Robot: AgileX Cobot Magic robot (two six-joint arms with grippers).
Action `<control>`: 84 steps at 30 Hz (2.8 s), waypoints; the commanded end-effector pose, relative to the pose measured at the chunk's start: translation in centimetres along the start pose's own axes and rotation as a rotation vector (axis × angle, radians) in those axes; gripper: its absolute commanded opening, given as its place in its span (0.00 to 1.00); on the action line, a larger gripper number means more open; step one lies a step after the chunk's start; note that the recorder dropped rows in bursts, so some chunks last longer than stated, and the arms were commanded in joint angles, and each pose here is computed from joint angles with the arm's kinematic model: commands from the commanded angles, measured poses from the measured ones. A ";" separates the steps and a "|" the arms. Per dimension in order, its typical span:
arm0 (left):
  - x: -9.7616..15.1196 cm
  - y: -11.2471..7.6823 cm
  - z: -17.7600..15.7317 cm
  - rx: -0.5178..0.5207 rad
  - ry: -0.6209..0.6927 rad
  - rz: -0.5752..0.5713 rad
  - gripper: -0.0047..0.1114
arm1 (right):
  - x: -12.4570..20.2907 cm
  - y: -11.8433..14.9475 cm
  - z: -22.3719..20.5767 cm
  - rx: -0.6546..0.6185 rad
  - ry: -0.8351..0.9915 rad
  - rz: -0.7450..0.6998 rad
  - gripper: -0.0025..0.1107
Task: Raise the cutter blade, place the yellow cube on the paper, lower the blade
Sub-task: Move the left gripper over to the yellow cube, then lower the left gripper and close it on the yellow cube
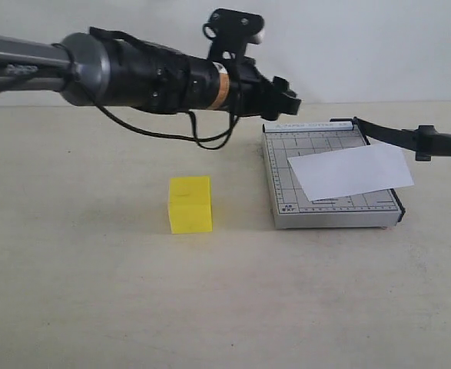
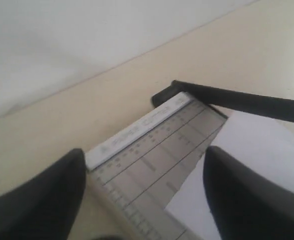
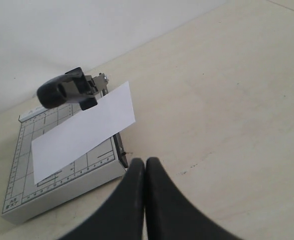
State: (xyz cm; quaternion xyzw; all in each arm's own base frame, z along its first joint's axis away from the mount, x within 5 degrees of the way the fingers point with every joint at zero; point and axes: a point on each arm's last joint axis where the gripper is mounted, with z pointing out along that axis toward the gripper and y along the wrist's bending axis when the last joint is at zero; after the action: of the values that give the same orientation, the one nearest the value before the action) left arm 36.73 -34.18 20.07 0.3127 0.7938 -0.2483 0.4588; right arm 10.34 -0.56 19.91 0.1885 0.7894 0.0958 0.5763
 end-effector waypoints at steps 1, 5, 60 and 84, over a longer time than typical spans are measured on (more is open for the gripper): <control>0.5 2.9 -4.7 -0.120 0.027 -0.210 0.62 | 0.1 0.4 -0.1 -0.040 0.004 -0.018 0.02; 1.6 4.8 -8.7 -0.226 0.034 -0.284 0.62 | 0.2 0.5 -0.1 -0.055 0.013 -0.023 0.02; 8.4 2.9 -6.5 -0.140 0.259 -0.330 0.88 | 0.0 0.4 -0.1 -0.040 -0.009 -0.020 0.02; 10.1 3.8 -7.0 -0.224 0.289 -0.285 0.88 | -0.1 0.3 -0.1 -0.028 -0.027 -0.020 0.02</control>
State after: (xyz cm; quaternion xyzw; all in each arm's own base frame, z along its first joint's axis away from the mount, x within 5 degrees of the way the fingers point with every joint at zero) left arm 31.71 -24.29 14.15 0.1725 0.9095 -0.1822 0.3315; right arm 10.41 -0.20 20.07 0.1733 0.7873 0.1042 0.5824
